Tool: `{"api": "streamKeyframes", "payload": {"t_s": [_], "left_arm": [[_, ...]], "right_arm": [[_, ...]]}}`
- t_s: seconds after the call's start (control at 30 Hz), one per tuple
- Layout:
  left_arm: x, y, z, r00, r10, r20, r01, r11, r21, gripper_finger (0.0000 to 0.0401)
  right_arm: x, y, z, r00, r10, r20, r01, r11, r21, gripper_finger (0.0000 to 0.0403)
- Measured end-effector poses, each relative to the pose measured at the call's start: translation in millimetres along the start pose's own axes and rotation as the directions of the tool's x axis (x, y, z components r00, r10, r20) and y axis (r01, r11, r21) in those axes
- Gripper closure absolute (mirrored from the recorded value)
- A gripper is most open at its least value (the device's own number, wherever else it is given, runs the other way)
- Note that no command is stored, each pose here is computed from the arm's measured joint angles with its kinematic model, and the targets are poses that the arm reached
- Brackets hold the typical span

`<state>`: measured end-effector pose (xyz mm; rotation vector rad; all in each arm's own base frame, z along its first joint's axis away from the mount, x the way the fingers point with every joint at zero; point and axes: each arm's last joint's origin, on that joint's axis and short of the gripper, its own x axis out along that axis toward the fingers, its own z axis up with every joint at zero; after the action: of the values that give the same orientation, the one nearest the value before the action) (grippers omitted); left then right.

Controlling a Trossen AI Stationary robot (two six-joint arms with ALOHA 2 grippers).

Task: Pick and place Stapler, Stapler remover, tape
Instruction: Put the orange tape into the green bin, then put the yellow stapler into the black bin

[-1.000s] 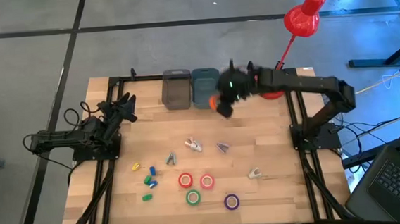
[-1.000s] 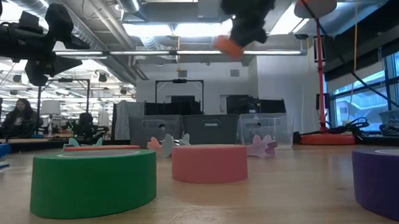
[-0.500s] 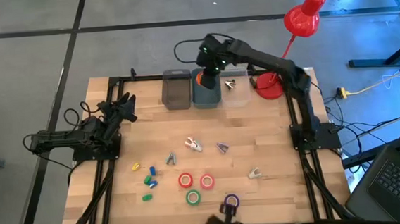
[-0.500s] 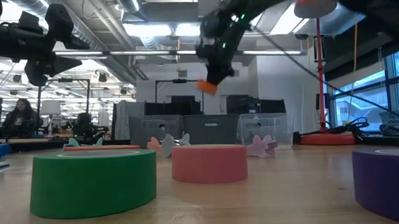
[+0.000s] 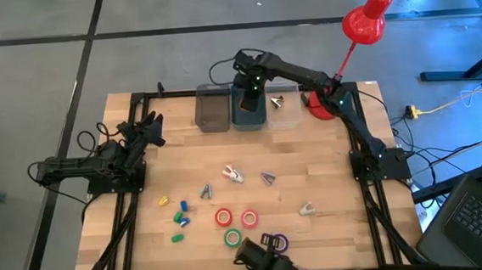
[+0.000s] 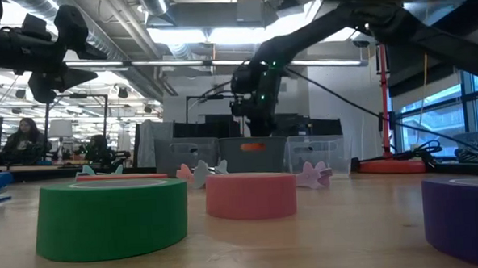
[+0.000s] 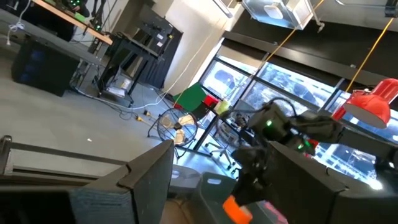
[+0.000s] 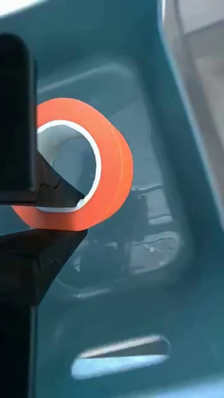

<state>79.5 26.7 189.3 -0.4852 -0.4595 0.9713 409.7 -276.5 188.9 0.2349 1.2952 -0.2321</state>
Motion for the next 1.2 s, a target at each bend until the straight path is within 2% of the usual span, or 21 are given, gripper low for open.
{"api": "streamKeyframes", "payload": {"t_s": [0.17,0.4,0.47,0.63,0.73,0.9,1.07,1.2], "left_arm": [[0.0,0.1,0.0,1.000,0.001,0.000,-0.001,1.000,0.001,0.0154],[0.0,0.1,-0.1,1.000,0.001,0.000,-0.001,1.000,0.002,0.0153],[0.0,0.1,-0.2,1.000,0.001,-0.001,-0.001,1.000,0.003,0.0154],[0.0,0.6,-1.3,1.000,0.004,-0.008,-0.004,1.000,0.015,0.0154],[0.0,0.7,-1.6,1.000,0.004,-0.010,-0.004,1.000,0.018,0.0153],[0.0,0.3,-1.7,1.000,-0.008,-0.015,0.009,1.000,0.017,0.0155],[0.0,-1.1,-1.8,0.998,-0.050,-0.029,0.050,0.999,0.008,0.0153],[-0.1,-2.2,-2.1,0.995,-0.088,-0.044,0.085,0.995,-0.053,0.0153]], "right_arm": [[17.0,-2.5,-2.0,0.999,0.002,-0.036,-0.002,1.000,0.005,0.0368],[19.1,-2.6,-1.6,0.999,-0.005,-0.035,0.005,1.000,0.009,0.0367],[19.1,-2.7,-1.6,0.999,-0.006,-0.036,0.007,1.000,0.016,0.0344],[19.1,-2.3,-1.5,0.999,0.006,-0.032,-0.005,0.999,0.046,0.0248],[15.6,-1.0,-1.7,0.999,0.035,-0.026,-0.033,0.997,0.066,0.0205],[-27.1,5.5,-2.6,0.999,0.033,0.017,-0.034,0.997,0.062,0.0168],[-102.4,26.9,-8.2,0.991,0.031,0.129,-0.035,0.999,0.034,0.0168],[-164.9,58.9,-25.9,0.975,0.118,0.188,-0.123,0.992,0.011,0.0176]]}}
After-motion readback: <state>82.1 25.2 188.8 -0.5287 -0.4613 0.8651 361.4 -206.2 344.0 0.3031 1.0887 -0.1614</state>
